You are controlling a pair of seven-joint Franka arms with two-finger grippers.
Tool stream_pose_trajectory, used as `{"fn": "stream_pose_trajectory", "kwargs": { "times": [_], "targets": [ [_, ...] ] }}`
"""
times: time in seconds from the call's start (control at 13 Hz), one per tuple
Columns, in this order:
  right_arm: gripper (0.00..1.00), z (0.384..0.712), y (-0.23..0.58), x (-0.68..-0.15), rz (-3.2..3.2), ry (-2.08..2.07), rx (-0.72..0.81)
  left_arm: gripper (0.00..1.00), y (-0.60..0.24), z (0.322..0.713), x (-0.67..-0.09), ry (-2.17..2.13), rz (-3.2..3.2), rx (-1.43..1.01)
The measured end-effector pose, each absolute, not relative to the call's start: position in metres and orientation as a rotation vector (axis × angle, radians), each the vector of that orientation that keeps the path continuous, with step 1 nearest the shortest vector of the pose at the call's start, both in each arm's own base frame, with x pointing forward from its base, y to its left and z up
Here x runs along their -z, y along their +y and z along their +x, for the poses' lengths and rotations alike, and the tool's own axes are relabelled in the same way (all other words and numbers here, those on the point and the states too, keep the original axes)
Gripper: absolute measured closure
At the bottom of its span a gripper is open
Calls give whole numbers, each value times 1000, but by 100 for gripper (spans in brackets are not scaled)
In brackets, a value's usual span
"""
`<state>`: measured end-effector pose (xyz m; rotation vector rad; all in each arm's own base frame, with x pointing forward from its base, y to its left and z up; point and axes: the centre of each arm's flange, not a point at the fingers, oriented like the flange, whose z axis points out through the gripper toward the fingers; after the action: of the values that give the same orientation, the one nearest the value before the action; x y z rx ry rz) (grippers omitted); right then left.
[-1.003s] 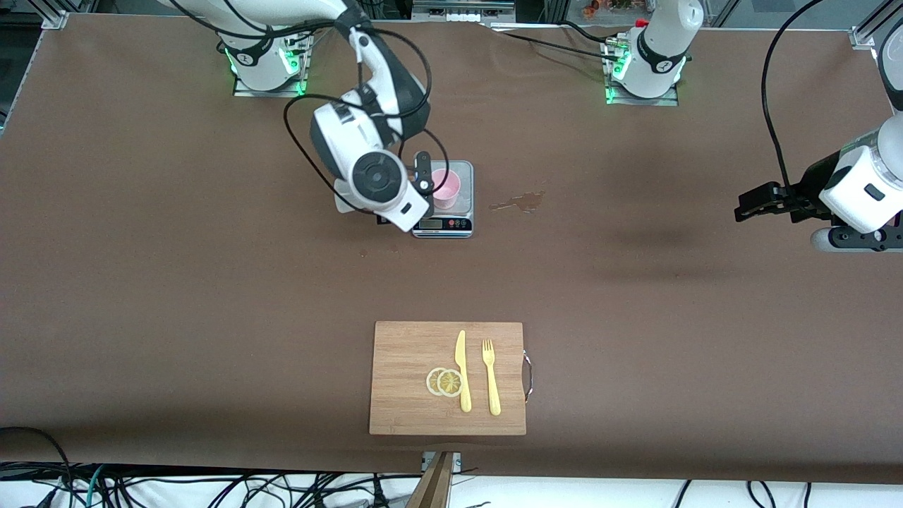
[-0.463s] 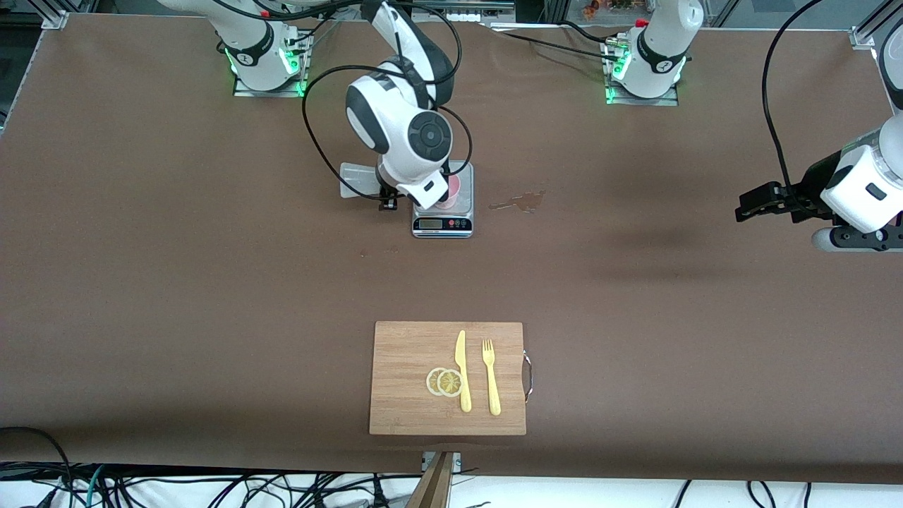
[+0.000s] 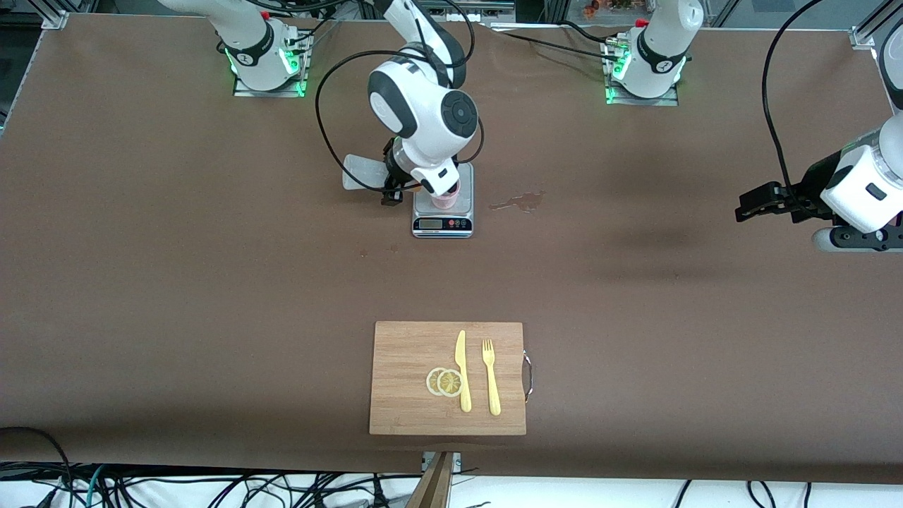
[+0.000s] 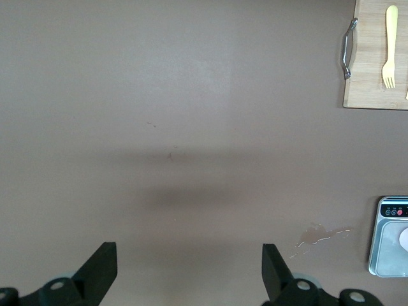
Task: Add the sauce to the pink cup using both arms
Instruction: 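Tilt the bottle over the pink cup with the right gripper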
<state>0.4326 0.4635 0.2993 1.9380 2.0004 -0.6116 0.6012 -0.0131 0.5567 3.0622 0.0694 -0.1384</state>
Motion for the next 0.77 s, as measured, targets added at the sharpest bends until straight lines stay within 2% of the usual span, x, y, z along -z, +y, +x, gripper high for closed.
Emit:
{"fn": "stream_pose_trajectory", "kwargs": {
  "times": [0.23, 0.77],
  "targets": [
    [78, 421, 472, -290, 1925, 1973, 612, 0, -13, 601, -557, 70, 3062, 138],
    [78, 430, 466, -297, 1962, 1956, 592, 0, -13, 601, -557, 69, 3062, 139]
  ]
}}
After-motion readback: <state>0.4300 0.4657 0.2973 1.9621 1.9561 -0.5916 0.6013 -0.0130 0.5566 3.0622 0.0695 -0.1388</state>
